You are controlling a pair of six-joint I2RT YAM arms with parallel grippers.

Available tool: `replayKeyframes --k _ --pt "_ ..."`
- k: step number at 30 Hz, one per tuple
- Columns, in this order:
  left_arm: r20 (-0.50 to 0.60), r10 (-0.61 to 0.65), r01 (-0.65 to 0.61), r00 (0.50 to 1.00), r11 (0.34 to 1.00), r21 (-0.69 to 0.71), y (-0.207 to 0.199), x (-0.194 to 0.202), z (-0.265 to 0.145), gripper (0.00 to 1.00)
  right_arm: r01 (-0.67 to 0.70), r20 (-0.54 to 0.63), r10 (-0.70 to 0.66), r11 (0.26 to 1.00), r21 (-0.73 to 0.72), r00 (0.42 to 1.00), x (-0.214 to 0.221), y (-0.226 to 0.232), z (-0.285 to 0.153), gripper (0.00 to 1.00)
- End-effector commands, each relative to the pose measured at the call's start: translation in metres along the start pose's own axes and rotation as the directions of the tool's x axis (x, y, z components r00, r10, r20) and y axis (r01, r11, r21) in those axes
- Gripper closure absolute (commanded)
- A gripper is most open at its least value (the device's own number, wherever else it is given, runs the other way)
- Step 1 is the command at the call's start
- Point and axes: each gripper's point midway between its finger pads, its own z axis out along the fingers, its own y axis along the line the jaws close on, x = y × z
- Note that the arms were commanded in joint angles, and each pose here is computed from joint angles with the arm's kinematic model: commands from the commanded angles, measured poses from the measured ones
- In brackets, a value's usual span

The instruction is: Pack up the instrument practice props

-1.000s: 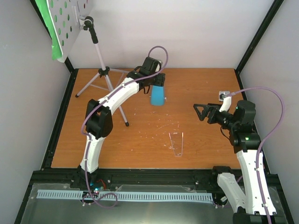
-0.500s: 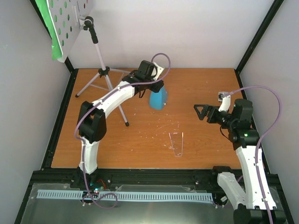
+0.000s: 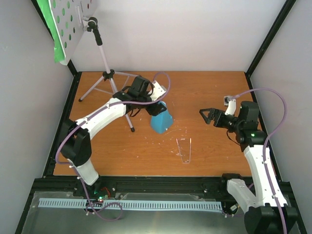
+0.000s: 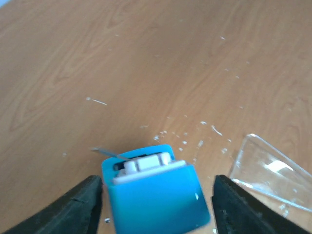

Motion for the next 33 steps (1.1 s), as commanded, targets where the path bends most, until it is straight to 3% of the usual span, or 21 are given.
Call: replayKeyframes --k 1,5,8,13,16,21,25,33 --pt "0.087 0.023 -0.033 0.996 0.994 0.109 -0.03 -0.011 -0.023 0.34 -0.055 -0.062 0.053 0.998 -0.042 0.997 0.012 -0.001 0.013 0.0" --pt "0.211 0.026 -0.049 0.977 0.993 0.105 -0.041 -0.034 -0.056 0.12 -0.116 -0.132 0.114 0.993 -0.009 0.985 0.027 -0.01 0.031 0.0" --pt "0.312 0.01 -0.042 0.95 0.994 0.096 -0.048 -0.049 -0.086 0.02 -0.142 -0.199 0.143 0.99 0.02 0.97 0.042 -0.013 0.05 0.0" --pt "0.411 -0.116 0.061 0.904 0.988 0.143 -0.058 -0.054 -0.124 0.0 -0.185 -0.254 0.193 0.981 0.054 0.948 0.057 -0.017 0.085 0.03" --pt "0.424 -0.238 0.178 0.874 0.968 0.176 -0.059 -0.038 -0.132 0.0 -0.243 -0.272 0.246 0.969 0.045 0.93 0.06 -0.021 0.104 0.14" --pt "0.346 -0.432 0.325 0.833 0.888 0.325 -0.078 0.007 -0.121 0.01 -0.237 -0.341 0.242 0.97 0.057 0.908 0.065 -0.025 0.141 0.29" --pt "0.233 -0.586 0.492 0.776 0.794 0.356 -0.076 0.054 -0.093 0.01 -0.202 -0.44 0.22 0.975 0.089 0.871 0.081 -0.03 0.175 0.39" --pt "0.143 -0.704 0.63 0.696 0.694 0.349 -0.071 0.087 -0.07 0.01 -0.162 -0.471 0.196 0.981 0.11 0.86 0.093 -0.044 0.216 0.56"
